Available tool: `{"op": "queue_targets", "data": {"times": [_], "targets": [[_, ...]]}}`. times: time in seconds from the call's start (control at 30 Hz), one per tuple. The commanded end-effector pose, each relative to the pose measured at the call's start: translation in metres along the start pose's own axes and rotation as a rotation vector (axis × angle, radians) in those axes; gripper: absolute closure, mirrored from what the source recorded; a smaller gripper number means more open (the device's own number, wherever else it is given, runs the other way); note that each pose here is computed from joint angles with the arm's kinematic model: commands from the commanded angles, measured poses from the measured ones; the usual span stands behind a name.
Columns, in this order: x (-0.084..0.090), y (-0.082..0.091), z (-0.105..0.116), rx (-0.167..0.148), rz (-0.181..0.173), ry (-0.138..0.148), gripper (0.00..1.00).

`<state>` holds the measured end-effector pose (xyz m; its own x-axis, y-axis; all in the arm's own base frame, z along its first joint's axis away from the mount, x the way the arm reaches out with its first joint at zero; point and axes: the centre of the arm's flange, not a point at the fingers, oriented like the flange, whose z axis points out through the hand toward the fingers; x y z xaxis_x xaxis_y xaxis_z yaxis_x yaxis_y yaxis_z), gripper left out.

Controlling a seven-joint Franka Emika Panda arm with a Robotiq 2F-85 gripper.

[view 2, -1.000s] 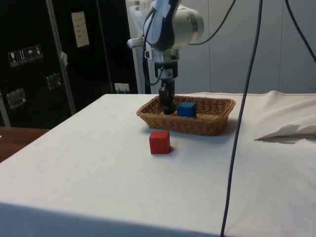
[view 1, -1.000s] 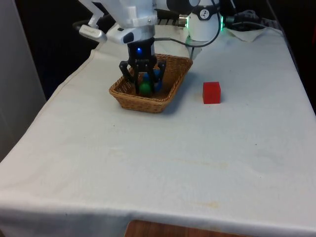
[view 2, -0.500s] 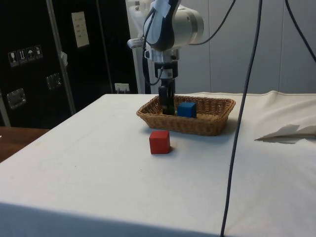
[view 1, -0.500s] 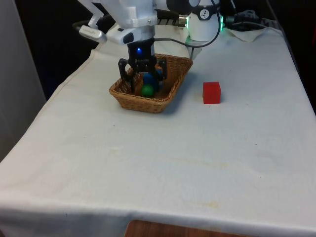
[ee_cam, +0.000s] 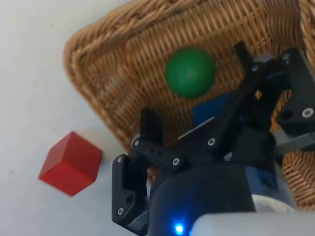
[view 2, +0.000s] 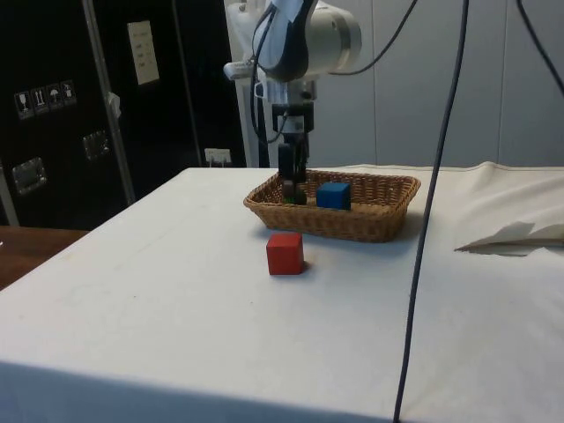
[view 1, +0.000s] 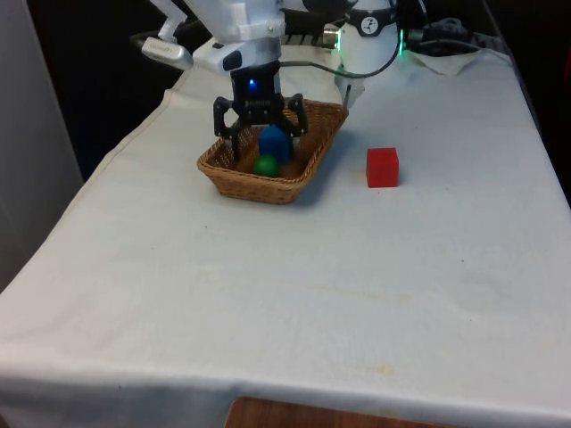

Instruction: Place all non-red objects into the basket.

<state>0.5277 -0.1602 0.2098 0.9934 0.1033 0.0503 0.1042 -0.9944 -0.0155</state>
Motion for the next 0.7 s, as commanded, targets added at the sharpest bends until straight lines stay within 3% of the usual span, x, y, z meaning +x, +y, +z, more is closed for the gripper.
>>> {"op": "queue_targets", "data": {"times": [0.0,0.27,0.67], "targets": [[0.001,-0.001,-0.008,0.002,-0.001,-0.003,0.0],[0.009,-0.007,-0.028,0.025,-0.011,0.012,0.0],[0.038,-0.021,-0.061,0.066,-0.054,0.032,0.0]]}}
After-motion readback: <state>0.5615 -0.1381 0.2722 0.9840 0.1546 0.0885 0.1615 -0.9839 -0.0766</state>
